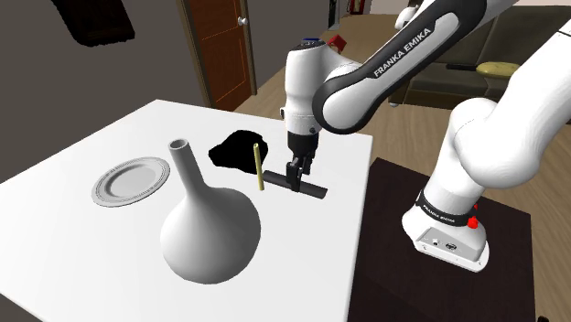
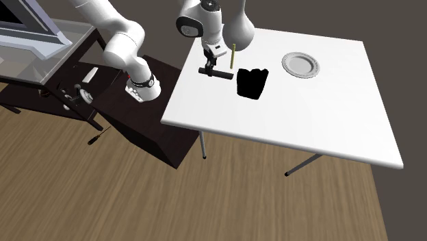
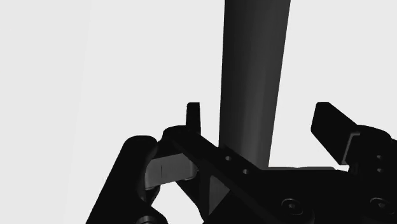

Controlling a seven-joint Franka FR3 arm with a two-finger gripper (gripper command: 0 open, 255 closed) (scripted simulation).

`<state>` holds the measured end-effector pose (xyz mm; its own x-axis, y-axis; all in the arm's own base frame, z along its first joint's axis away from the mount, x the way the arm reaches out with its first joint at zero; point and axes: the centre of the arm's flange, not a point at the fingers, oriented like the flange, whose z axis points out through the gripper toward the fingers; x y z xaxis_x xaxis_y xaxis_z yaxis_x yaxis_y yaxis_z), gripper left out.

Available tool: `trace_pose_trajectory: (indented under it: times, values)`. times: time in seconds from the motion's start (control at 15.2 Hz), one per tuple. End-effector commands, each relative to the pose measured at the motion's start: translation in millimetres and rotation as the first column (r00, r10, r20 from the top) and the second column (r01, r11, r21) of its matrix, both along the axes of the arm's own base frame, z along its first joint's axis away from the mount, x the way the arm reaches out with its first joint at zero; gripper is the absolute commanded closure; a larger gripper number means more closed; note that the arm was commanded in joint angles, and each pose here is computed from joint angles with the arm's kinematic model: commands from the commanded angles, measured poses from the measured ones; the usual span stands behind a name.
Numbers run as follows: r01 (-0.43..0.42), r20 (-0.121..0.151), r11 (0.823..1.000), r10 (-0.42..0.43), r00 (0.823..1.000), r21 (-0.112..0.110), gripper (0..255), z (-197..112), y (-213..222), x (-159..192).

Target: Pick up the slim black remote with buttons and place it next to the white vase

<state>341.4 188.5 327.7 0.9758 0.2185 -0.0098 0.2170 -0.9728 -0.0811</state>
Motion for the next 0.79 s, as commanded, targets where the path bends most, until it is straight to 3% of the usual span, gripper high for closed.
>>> trace_pose_trajectory:
  times: [0.0,0.2,0.46,0.73]
  values:
    - [0.000,0.000,1.000,0.000,1.000,0.000,0,0,0,0]
    - [0.000,0.000,1.000,0.000,1.000,0.000,0,0,0,0]
    - [0.000,0.000,1.000,0.000,1.000,0.000,0,50,-4,1]
    - [0.000,0.000,1.000,0.000,1.000,0.000,0,50,-4,1]
